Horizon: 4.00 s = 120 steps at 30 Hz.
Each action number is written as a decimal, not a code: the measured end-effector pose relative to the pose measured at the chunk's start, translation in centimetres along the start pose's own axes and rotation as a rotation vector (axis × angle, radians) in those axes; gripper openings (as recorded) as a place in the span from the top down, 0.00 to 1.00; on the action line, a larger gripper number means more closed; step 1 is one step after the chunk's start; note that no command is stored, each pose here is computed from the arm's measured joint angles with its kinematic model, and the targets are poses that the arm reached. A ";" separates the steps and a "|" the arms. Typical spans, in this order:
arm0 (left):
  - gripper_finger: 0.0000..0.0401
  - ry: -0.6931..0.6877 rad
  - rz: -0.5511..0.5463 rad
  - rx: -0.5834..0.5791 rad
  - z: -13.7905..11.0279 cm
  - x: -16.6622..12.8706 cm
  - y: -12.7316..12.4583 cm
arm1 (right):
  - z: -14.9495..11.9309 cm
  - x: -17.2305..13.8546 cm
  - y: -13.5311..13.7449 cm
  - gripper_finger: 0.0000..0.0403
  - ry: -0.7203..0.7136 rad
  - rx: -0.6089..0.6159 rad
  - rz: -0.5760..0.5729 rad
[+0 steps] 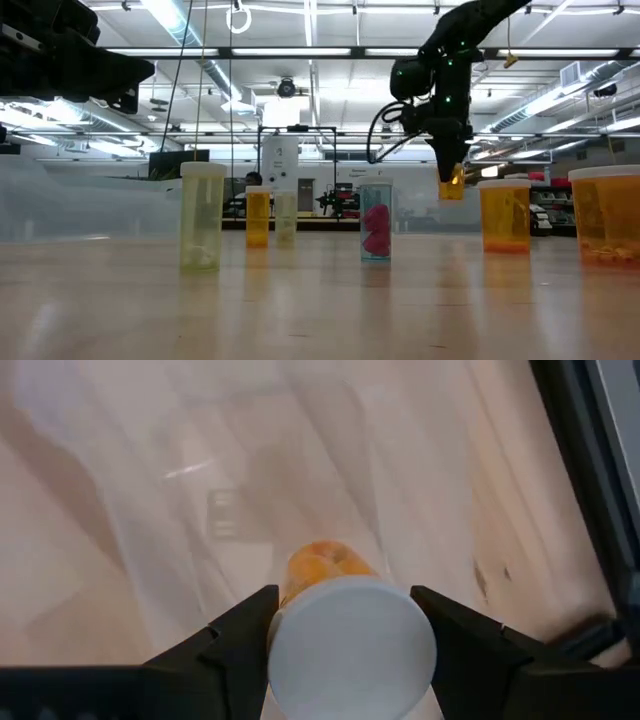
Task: Pick and place medicine bottles into bin by pill shape (circle, oval)
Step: Put the big orange pill bottle into the right transparent bin
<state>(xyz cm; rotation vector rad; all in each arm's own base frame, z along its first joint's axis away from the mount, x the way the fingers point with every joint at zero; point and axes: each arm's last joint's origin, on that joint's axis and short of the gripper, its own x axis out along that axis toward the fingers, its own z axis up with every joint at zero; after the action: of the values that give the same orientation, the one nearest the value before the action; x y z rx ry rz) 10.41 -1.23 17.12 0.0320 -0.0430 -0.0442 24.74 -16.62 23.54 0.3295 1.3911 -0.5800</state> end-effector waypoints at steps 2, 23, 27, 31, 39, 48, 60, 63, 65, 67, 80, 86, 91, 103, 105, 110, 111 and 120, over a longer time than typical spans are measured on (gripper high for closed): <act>0.94 0.000 0.000 0.000 0.0 0.0 0.0 | -0.4 0.5 -0.5 0.43 0.023 0.040 -0.003; 0.93 0.000 0.001 0.000 0.0 0.0 0.0 | -2.6 3.7 -0.8 0.35 0.110 0.076 -0.067; 0.91 0.000 0.000 0.000 0.0 0.0 0.0 | -2.6 3.6 -0.8 0.33 0.111 0.071 -0.090; 0.90 0.000 0.001 0.000 0.0 0.0 0.0 | -1.9 2.7 -0.5 0.33 0.078 0.052 -0.088; 0.93 0.001 0.000 0.000 0.0 0.0 0.0 | -0.3 0.3 1.6 0.33 -0.014 -0.020 -0.073; 0.91 0.000 0.000 0.000 0.0 0.0 0.0 | 0.1 -1.5 5.7 0.33 -0.080 -0.146 0.005; 0.93 0.001 0.000 0.000 0.0 0.0 0.0 | -1.3 -2.8 12.0 0.34 -0.122 -0.321 0.184; 0.92 0.000 0.000 0.000 0.0 0.0 0.0 | -1.8 -3.2 13.7 0.34 -0.143 -0.356 0.210; 0.92 0.000 0.000 0.000 0.0 0.0 0.0 | -2.3 -3.4 14.9 0.34 -0.160 -0.376 0.225; 0.91 0.000 0.000 0.000 0.0 0.0 0.0 | -2.7 -3.6 15.9 0.34 -0.169 -0.395 0.237; 0.94 0.000 0.000 0.000 0.0 0.0 0.0 | -6.6 -3.2 20.5 0.34 -0.154 -0.454 0.281; 0.91 0.000 0.000 0.000 0.0 0.0 0.0 | -8.0 -2.5 21.6 0.33 -0.166 -0.493 0.259; 0.91 0.000 0.000 0.000 0.0 0.0 0.0 | -8.2 -2.4 21.6 0.27 -0.157 -0.472 0.257; 0.93 0.000 0.001 0.000 0.0 0.0 0.0 | -9.2 -0.2 21.4 0.23 -0.142 -0.453 0.253; 0.92 0.001 0.001 0.000 0.0 0.0 0.0 | -9.4 0.3 21.3 0.23 -0.131 -0.447 0.248; 0.91 0.000 0.000 0.000 0.0 0.0 0.0 | -10.0 1.2 20.9 0.24 -0.097 -0.433 0.229; 0.91 0.000 0.001 0.000 0.0 0.0 0.0 | -10.1 1.2 20.9 0.24 -0.094 -0.430 0.228; 0.93 0.000 0.001 0.000 0.0 0.0 0.0 | -10.1 1.2 20.9 0.39 -0.088 -0.427 0.225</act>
<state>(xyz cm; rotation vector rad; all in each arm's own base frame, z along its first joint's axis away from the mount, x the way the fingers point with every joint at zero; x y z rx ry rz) 10.41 -1.23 17.12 0.0316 -0.0430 -0.0436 28.25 5.73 18.24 0.1107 1.3322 -0.1035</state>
